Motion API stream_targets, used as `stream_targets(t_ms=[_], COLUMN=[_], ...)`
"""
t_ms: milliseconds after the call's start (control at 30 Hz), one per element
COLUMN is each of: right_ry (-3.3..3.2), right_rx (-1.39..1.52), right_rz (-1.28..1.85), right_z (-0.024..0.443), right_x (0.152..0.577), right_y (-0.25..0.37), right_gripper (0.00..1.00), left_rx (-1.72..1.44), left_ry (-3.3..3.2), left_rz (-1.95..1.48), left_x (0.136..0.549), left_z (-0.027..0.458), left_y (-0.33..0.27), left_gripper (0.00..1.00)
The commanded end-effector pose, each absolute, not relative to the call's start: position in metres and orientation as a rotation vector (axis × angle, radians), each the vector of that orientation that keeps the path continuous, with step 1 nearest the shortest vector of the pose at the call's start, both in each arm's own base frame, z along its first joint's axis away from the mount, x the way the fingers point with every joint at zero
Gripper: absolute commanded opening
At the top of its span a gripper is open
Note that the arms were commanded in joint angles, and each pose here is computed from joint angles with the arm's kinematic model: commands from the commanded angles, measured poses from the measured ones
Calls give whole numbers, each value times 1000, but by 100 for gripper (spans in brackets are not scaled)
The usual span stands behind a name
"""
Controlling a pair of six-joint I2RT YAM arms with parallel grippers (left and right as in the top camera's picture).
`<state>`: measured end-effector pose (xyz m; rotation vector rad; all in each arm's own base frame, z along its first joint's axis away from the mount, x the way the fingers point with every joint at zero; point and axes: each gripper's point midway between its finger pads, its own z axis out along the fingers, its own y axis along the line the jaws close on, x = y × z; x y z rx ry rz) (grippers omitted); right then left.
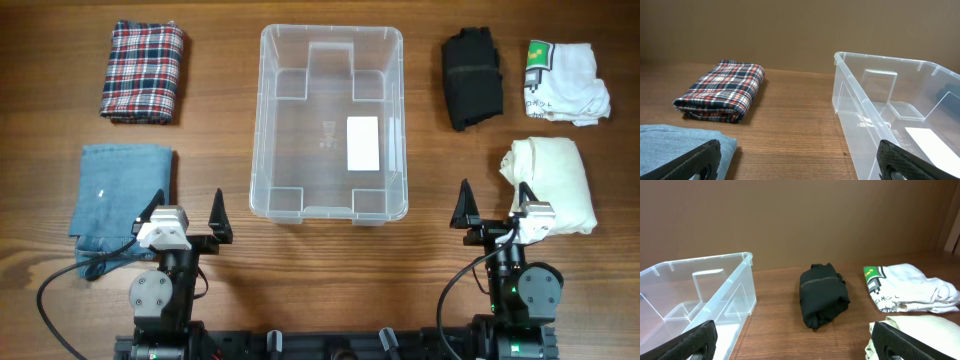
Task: Pack container
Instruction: 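Open the right gripper and reach down onto the cream folded garment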
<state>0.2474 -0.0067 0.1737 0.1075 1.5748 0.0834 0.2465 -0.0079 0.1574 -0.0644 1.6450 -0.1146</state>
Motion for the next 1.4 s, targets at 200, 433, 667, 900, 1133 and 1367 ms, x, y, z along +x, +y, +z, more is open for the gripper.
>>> stream_targets(t_ms=[200,433,667,900,1133,1367], right_ry=[1478,1371,1365,1336,1531,1668], right_rx=[145,308,367,533,760,1023], right_rz=[155,366,345,199,-158,-207], right_z=[197,218,216,223,233,229], right_x=[246,243,243,235,199,197], right_y=[-4,-4,-13,-47,-94,-112], right_gripper=[100,100,100,100,100,100], left_rx=[-61,-61,-61,-61,-61,-61], left_ry=[1645,1645,1645,1645,1645,1645], left_rz=[-94,-94,-94,-94,-94,-94], left_x=[246,246,246,246,246,246], left_z=[157,157,157,157,157,157], left_y=[-5,-5,-5,-5,-5,-5], left_gripper=[100,100,100,100,100,100])
